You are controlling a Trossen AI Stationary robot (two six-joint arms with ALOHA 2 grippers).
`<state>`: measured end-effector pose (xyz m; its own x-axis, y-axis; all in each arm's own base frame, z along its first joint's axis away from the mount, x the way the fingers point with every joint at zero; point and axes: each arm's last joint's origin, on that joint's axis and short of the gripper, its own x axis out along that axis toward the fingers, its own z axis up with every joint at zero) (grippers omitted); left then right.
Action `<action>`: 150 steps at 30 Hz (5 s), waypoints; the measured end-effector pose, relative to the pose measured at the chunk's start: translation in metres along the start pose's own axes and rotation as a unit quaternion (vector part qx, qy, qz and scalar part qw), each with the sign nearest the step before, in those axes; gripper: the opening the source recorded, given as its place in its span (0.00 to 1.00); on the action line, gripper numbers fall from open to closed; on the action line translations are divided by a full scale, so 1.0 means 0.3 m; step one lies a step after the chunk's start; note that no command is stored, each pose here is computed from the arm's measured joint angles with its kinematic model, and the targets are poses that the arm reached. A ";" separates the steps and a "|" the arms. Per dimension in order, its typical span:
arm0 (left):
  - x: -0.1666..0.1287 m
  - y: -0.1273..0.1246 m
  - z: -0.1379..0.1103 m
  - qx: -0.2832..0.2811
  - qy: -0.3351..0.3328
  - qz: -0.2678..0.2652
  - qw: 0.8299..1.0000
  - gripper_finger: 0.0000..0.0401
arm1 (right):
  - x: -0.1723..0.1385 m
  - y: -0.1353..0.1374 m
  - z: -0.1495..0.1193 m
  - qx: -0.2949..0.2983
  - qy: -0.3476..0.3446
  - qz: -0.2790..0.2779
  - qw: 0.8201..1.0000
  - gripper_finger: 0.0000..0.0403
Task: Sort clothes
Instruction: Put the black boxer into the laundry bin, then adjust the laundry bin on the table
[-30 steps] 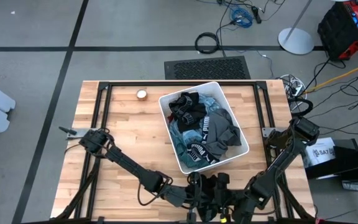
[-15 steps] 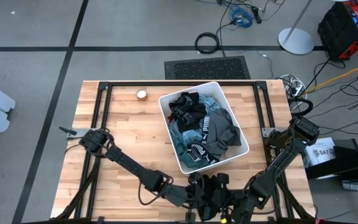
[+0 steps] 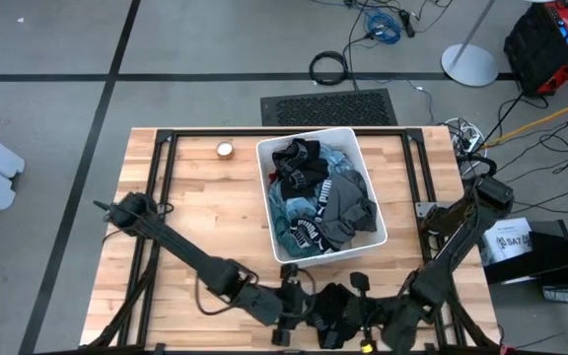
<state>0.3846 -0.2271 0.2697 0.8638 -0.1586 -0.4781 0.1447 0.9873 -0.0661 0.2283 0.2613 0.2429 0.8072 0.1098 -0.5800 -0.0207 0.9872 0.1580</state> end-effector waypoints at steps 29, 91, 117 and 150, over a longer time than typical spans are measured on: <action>-0.313 -0.154 0.053 0.060 -0.060 0.085 0.993 0.50 | -0.562 -0.492 0.525 -0.148 -0.394 -0.132 0.897 0.00; -0.278 -0.089 0.053 0.041 -0.036 0.113 0.992 0.50 | -0.189 -0.992 0.437 0.123 -0.054 -0.198 0.971 0.48; -0.202 0.051 0.025 0.020 -0.014 0.180 0.983 0.50 | -0.443 -0.876 0.239 0.286 0.065 -0.372 0.881 0.48; -0.172 0.260 -0.006 0.072 0.086 0.309 0.944 0.50 | -0.401 -0.881 0.236 0.260 0.107 -0.372 0.884 0.48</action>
<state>0.3505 -0.1418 0.2876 0.7153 0.4640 -0.5225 -0.2865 0.8768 0.3863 0.1784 -0.0209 0.3275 0.3513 -0.4733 -0.8078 0.7887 0.6146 -0.0172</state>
